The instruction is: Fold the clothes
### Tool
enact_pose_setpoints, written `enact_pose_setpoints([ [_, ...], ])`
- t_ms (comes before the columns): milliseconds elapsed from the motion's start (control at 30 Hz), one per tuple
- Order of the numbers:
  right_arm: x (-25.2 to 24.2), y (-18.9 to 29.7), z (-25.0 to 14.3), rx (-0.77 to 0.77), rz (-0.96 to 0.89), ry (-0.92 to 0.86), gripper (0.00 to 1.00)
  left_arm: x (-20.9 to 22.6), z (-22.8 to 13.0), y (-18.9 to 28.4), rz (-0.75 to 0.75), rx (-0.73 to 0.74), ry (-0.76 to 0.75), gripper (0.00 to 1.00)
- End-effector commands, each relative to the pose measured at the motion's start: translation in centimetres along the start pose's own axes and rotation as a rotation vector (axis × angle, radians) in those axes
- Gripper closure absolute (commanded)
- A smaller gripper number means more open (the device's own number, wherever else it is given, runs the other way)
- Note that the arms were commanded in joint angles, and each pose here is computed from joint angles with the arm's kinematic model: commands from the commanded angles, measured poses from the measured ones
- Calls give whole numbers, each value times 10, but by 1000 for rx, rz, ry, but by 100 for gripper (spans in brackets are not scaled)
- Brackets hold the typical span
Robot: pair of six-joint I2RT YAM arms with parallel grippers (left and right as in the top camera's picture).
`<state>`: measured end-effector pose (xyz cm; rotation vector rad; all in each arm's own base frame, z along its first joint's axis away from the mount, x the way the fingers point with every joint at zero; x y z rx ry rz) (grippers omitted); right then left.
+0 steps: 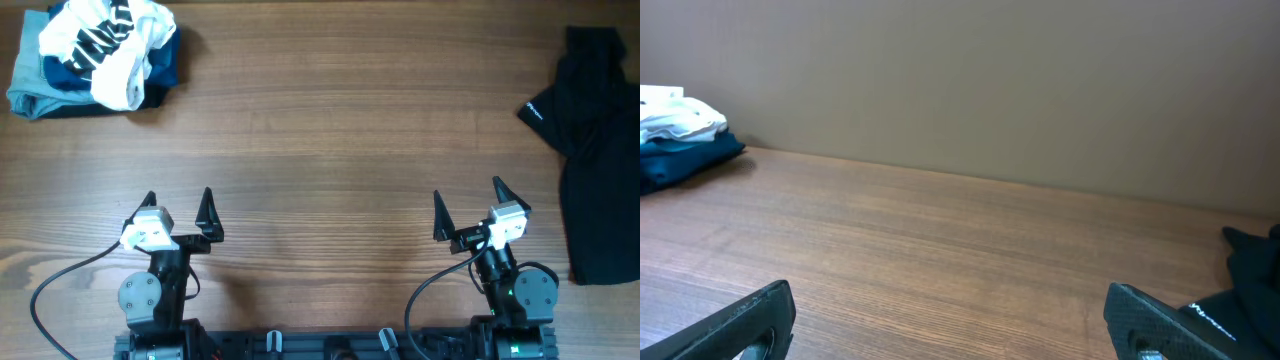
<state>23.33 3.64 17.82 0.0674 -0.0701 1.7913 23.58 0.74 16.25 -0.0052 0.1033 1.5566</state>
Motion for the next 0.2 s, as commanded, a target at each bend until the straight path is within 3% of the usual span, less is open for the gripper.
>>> enact_pose_setpoints([
  [0,4,0,1,-8,25,-8,0,0,-2,0,4,-2,-20,0],
  [167,4,0,1,-8,25,-8,0,0,-2,0,4,-2,-20,0],
])
Point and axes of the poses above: each gripper's point midway between its finger pads, its own y axis back along the fingers, its own x axis along the line the jaws close on, z = x × y, the point moved 1 cm from there along y, back along the fingers, and after that the axes turned 8 degrees about -y, right-handed, at the moved point
